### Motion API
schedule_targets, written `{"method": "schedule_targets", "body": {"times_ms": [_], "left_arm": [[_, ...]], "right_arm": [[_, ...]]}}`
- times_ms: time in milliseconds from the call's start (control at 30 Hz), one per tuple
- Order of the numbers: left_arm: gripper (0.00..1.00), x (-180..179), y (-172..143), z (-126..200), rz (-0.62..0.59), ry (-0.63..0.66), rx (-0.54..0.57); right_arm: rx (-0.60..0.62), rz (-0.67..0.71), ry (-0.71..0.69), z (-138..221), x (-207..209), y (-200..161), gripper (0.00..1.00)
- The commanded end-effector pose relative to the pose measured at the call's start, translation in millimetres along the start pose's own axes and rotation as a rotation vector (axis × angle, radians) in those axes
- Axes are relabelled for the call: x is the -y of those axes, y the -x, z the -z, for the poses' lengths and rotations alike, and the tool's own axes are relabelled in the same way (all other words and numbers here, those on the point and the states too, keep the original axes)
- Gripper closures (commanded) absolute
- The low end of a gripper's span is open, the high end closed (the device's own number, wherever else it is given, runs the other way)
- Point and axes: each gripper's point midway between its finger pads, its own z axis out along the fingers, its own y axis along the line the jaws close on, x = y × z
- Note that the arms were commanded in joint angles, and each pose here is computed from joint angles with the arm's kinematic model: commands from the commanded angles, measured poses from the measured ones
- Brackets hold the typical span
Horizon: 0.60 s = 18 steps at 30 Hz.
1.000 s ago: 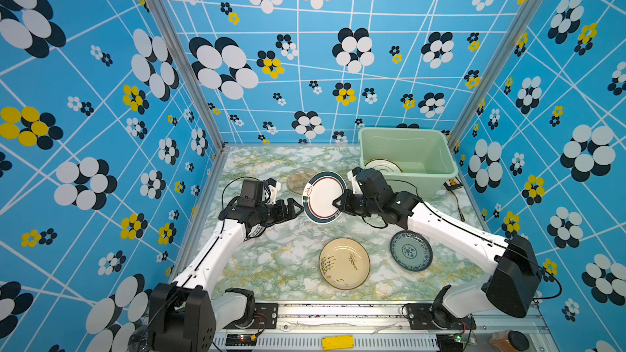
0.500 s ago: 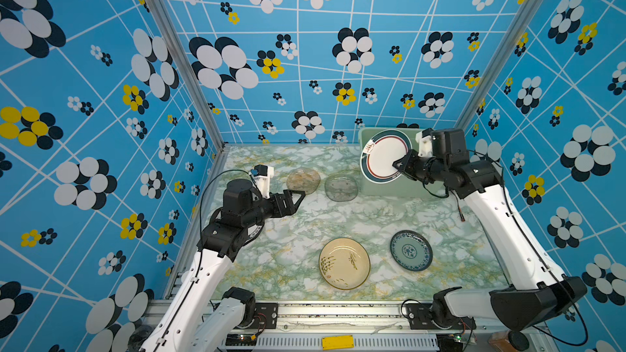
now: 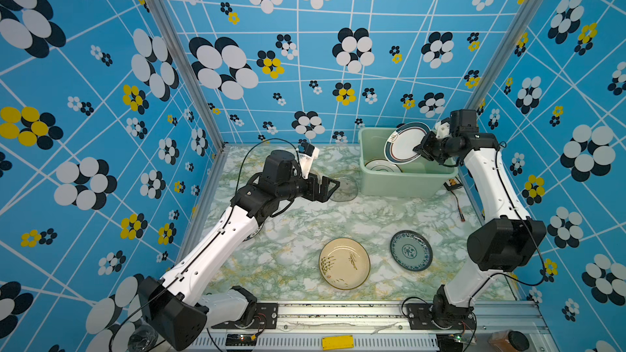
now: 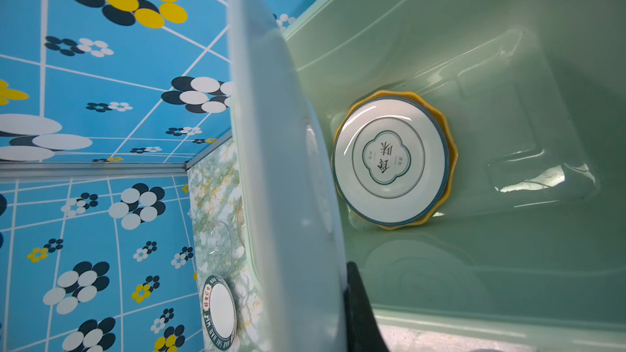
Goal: Place the plates into the plastic bin on the countertop
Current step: Place the plate in the plastic bin.
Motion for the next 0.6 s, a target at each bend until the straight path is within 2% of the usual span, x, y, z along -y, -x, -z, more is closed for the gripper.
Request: {"method": "schedule_targets", "body": {"times_ms": [0,267,567], "left_arm": [[0.01,-3,-4,-15,-0.056,0.015,-0.043],[0.01,-5,-13,-50,-0.048,-0.003,-0.095],[0.01,-7,-22,-60,-0.046,0.0,-0.141]], "right_arm": [[0.011,0.049,0.011,-5,0,16,1.0],[-0.054,0.072,-0.05,-54,24,25,1.0],[-0.154,0.101,-0.117,-96,58,7,1.0]]}}
